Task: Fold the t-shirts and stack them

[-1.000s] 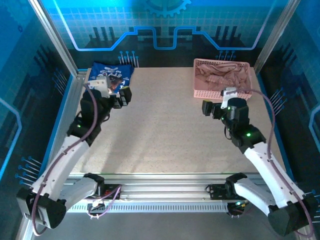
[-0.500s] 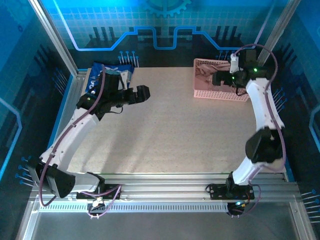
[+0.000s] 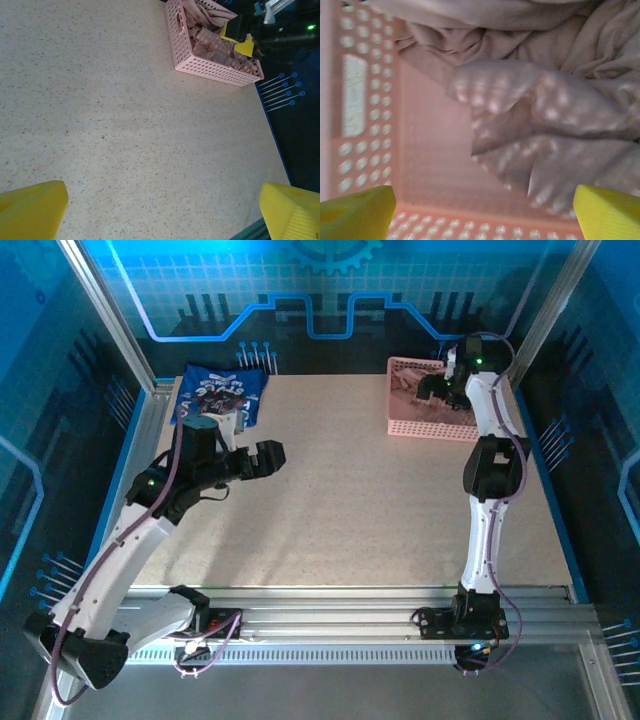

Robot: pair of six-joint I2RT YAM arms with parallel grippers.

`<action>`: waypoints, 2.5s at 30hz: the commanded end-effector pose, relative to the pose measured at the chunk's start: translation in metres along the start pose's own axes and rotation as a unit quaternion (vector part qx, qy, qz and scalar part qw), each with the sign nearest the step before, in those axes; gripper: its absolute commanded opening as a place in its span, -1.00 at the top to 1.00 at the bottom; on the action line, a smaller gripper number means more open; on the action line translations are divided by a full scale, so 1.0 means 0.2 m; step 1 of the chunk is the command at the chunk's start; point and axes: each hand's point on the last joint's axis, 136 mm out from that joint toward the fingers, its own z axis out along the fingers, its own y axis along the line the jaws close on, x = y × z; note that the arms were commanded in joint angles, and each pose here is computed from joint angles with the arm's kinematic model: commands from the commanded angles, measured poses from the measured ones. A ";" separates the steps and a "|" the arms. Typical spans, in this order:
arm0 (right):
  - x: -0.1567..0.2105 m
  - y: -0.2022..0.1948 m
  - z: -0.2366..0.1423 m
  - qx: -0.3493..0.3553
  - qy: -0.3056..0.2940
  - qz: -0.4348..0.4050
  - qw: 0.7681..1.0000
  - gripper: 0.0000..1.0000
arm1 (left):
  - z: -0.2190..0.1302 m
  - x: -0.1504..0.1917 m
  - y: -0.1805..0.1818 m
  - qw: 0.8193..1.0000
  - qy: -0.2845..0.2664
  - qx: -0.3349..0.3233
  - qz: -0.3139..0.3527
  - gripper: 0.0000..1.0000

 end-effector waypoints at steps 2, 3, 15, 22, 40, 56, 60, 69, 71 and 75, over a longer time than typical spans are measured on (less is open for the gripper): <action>0.00 -0.14 0.15 0.037 0.005 0.062 0.997 -0.85 | -0.04 0.05 0.13 0.998 0.002 -0.055 -0.021 -0.98; -0.02 -0.17 0.19 0.045 -0.002 0.070 0.997 -0.85 | -0.05 0.04 0.16 0.998 -0.002 -0.065 -0.025 -0.98; -0.18 -0.12 0.34 -0.001 -0.066 0.178 0.982 0.43 | -0.14 0.00 0.25 0.994 -0.038 -0.088 -0.043 -0.98; -0.55 0.28 -0.22 -0.087 -0.205 0.086 0.971 1.00 | -0.15 -0.03 0.23 0.995 -0.053 -0.077 -0.028 -0.98; -0.40 0.47 -0.97 -0.092 -0.215 0.034 0.972 -0.27 | -0.16 -0.27 -0.02 0.995 -0.094 0.015 0.014 -0.98; -0.20 -0.15 0.01 0.119 -0.082 0.023 0.989 -0.73 | -0.37 -0.03 0.15 0.996 -0.056 -0.073 -0.011 -0.98; -0.17 -0.24 0.19 0.127 -0.072 0.039 0.989 -0.73 | -0.41 0.03 0.17 0.996 -0.052 -0.076 -0.021 -0.98; -0.08 -0.24 0.49 0.091 -0.049 0.072 0.992 -0.67 | -0.45 0.05 0.21 0.993 -0.066 -0.092 -0.045 -0.98; -0.07 -0.24 0.53 0.074 -0.045 0.097 0.992 -0.26 | -0.45 0.03 0.20 0.993 -0.069 -0.089 -0.044 -0.98; -0.08 -0.26 0.51 0.060 -0.047 0.146 0.986 0.80 | -0.46 0.00 0.17 0.993 -0.074 -0.084 -0.035 -0.98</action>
